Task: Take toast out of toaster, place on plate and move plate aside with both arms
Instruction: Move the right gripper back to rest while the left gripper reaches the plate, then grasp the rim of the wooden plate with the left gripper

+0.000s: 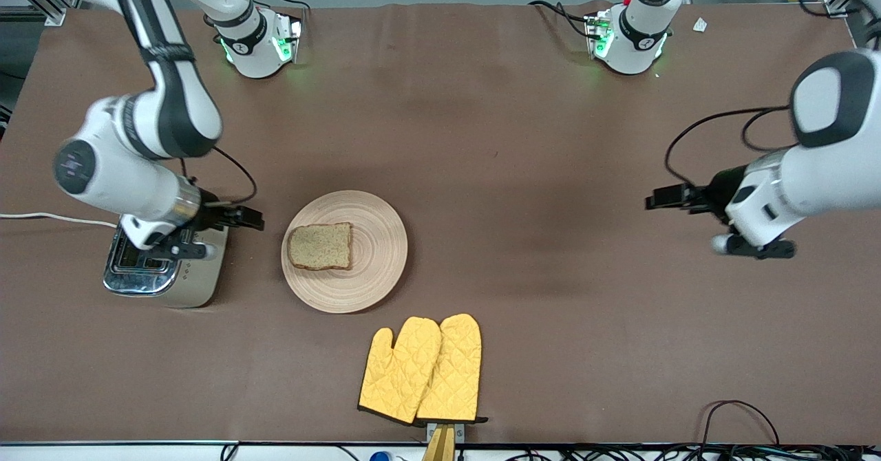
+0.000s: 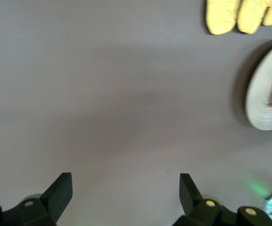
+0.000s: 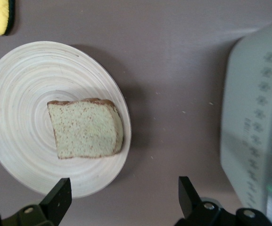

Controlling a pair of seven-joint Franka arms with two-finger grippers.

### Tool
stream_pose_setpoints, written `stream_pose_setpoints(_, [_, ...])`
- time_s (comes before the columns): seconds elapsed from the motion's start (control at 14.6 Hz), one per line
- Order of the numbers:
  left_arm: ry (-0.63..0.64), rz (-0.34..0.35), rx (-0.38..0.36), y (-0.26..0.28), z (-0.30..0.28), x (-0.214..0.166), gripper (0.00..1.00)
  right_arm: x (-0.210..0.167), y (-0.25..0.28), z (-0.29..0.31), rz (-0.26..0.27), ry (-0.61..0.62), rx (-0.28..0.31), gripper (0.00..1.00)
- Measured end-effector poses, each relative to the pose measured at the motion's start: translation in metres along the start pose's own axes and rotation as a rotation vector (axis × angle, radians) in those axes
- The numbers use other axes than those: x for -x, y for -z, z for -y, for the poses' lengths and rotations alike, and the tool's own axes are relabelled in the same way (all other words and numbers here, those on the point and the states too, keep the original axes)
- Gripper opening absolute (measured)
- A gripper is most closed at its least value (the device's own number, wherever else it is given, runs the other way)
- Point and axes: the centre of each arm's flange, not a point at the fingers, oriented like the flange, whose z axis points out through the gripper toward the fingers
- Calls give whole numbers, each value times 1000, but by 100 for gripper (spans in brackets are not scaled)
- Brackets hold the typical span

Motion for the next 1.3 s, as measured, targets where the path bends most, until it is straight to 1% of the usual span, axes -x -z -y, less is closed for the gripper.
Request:
stream_pose_setpoints(0.14, [3, 14, 89, -52, -26, -17, 100, 8, 46, -34, -3, 7, 0, 100])
stream_pose_setpoints(0.21, [2, 14, 129, -79, -41, -25, 100, 13, 67, -49, 8, 6, 1, 100])
stream_pose_setpoints(0.34, [11, 12, 206, -131, -71, -37, 100, 20, 107, -67, 32, 5, 39, 100])
stream_pose_setpoints(0.48, [43, 14, 280, -183, -92, -44, 100, 27, 152, -72, 48, 11, 80, 100])
stream_pose_setpoints(0.55, [62, 4, 311, -207, -102, -49, 100, 32, 173, -71, 61, 13, 98, 100])
stream_pose_setpoints(0.62, [85, -11, 341, -231, -113, -52, 100, 37, 190, -71, 66, 13, 111, 100])
stream_pose_setpoints(0.75, [134, -40, 397, -278, -138, -53, 100, 47, 216, -74, 57, 15, 149, 100])
stream_pose_setpoints(0.89, [155, -75, 427, -317, -166, -52, 100, 55, 230, -77, 47, 25, 177, 100])
stream_pose_setpoints(1.09, [163, -154, 448, -357, -202, -49, 100, 58, 242, -75, 21, 31, 182, 100])
stream_pose_setpoints(1.3, [147, -171, 450, -389, -222, -46, 100, 57, 247, -70, 6, 39, 183, 100])
